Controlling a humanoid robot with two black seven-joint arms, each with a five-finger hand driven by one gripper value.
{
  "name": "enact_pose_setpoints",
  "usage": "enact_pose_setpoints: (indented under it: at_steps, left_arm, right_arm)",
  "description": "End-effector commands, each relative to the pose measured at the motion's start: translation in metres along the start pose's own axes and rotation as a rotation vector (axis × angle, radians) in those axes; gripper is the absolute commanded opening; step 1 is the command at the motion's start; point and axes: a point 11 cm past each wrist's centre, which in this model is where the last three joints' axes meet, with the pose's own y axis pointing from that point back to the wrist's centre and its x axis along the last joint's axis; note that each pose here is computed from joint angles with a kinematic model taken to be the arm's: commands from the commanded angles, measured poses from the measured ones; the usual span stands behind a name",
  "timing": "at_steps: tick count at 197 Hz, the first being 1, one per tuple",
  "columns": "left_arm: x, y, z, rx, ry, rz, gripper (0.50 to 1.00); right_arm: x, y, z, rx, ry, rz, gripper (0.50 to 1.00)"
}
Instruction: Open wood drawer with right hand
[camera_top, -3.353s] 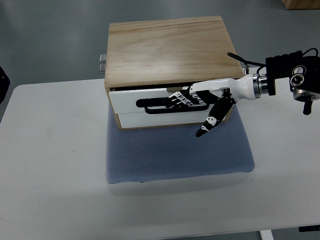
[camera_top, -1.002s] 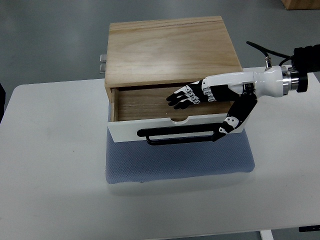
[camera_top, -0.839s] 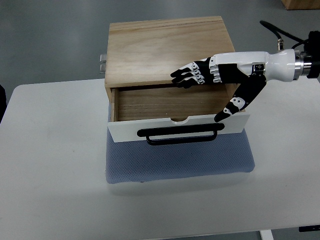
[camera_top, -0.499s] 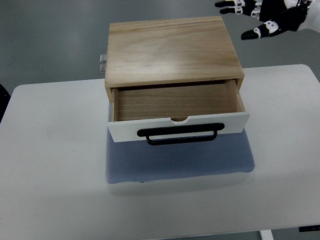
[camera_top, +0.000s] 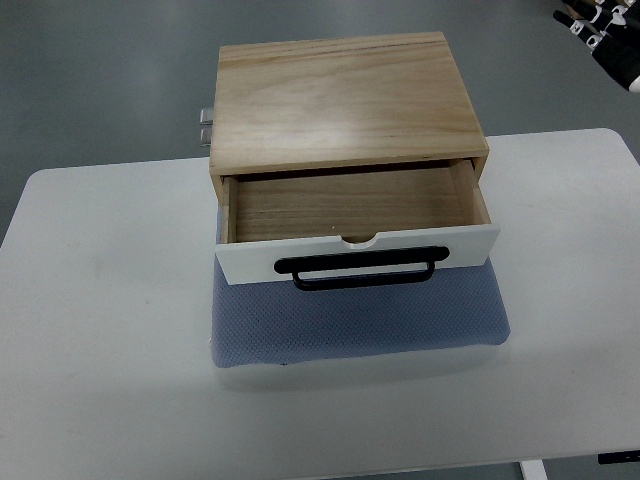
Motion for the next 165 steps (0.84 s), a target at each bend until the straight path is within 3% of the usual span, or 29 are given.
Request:
enact_pose_setpoints:
  at_steps: [1,54,165]
  left_arm:
    - [0.000,0.000,0.000,0.000,0.000,0.000,1.000]
    - [0.000,0.000,0.000,0.000,0.000,0.000,1.000]
    - [0.000,0.000,0.000,0.000,0.000,0.000,1.000]
  right_arm:
    - [0.005,0.002,0.026,-0.029,-0.075,0.061,0.944]
    - [0.004,0.005,0.082,-0.194,-0.220,0.185,0.944]
    - [0.000,0.003,0.080,-0.183,-0.234,0.156,0.944]
